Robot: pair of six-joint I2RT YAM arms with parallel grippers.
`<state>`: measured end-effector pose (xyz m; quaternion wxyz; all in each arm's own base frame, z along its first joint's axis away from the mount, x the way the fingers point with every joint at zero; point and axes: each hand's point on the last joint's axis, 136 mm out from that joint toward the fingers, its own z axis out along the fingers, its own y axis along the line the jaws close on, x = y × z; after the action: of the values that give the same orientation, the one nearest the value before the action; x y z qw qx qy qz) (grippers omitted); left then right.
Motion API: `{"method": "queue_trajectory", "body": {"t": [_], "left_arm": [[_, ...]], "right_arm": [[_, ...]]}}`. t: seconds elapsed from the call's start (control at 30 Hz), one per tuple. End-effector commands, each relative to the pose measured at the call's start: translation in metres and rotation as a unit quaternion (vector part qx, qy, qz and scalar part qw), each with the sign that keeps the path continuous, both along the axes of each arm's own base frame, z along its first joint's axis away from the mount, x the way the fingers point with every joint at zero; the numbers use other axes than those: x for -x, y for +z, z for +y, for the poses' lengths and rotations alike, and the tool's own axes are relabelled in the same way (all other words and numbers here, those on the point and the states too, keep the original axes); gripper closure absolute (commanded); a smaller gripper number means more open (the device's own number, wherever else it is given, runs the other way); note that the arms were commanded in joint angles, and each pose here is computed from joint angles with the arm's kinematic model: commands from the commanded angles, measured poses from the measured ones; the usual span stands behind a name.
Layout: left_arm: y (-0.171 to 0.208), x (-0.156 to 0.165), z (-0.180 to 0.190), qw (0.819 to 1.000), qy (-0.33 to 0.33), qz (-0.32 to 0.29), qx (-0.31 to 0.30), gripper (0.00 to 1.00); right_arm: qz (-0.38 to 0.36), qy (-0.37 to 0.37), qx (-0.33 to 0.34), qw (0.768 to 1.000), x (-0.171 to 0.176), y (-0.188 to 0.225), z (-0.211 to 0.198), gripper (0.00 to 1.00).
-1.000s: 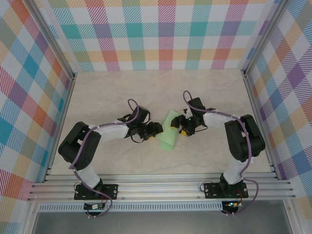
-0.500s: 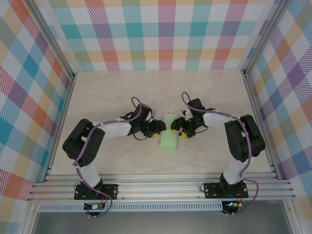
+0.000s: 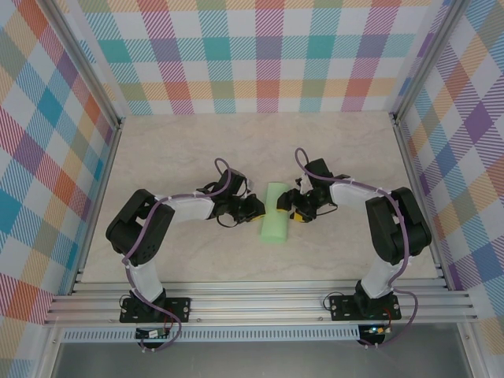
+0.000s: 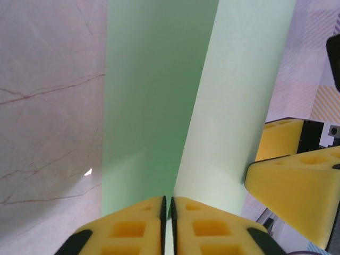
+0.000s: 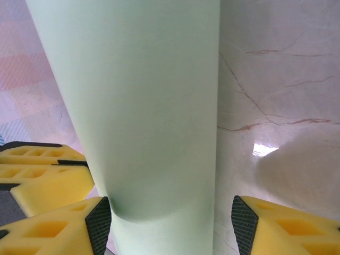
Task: Fold a paper plane with a square sheet of paper (pick it up from the middle)
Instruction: Hold the square sheet of paper at the center of the table.
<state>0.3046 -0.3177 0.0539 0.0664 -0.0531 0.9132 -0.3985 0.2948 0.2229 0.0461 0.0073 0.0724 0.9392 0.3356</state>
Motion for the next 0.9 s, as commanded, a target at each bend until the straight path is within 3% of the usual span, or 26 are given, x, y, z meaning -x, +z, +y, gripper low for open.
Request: {"method": "queue_trajectory", "body": {"t": [0.0, 0.3, 0.6, 0.87], "left_arm": [[0.01, -0.008, -0.004, 1.0, -0.006, -0.018, 0.014, 0.91], [0.007, -0.008, -0.002, 1.0, -0.004, -0.018, 0.007, 0.99], [0.007, -0.005, 0.001, 1.0, -0.002, -0.017, 0.006, 0.99], [0.018, -0.002, 0.008, 0.999, 0.009, -0.031, 0.0, 0.89]], "right_arm": [[0.002, 0.002, 0.001, 1.0, 0.006, 0.003, -0.005, 0.36], [-0.001, -0.036, -0.02, 0.999, 0.002, 0.011, -0.012, 0.35], [0.012, -0.04, -0.024, 0.999, -0.002, 0.002, -0.009, 0.42], [0.031, -0.022, 0.007, 0.999, 0.0, -0.014, -0.013, 0.44]]}}
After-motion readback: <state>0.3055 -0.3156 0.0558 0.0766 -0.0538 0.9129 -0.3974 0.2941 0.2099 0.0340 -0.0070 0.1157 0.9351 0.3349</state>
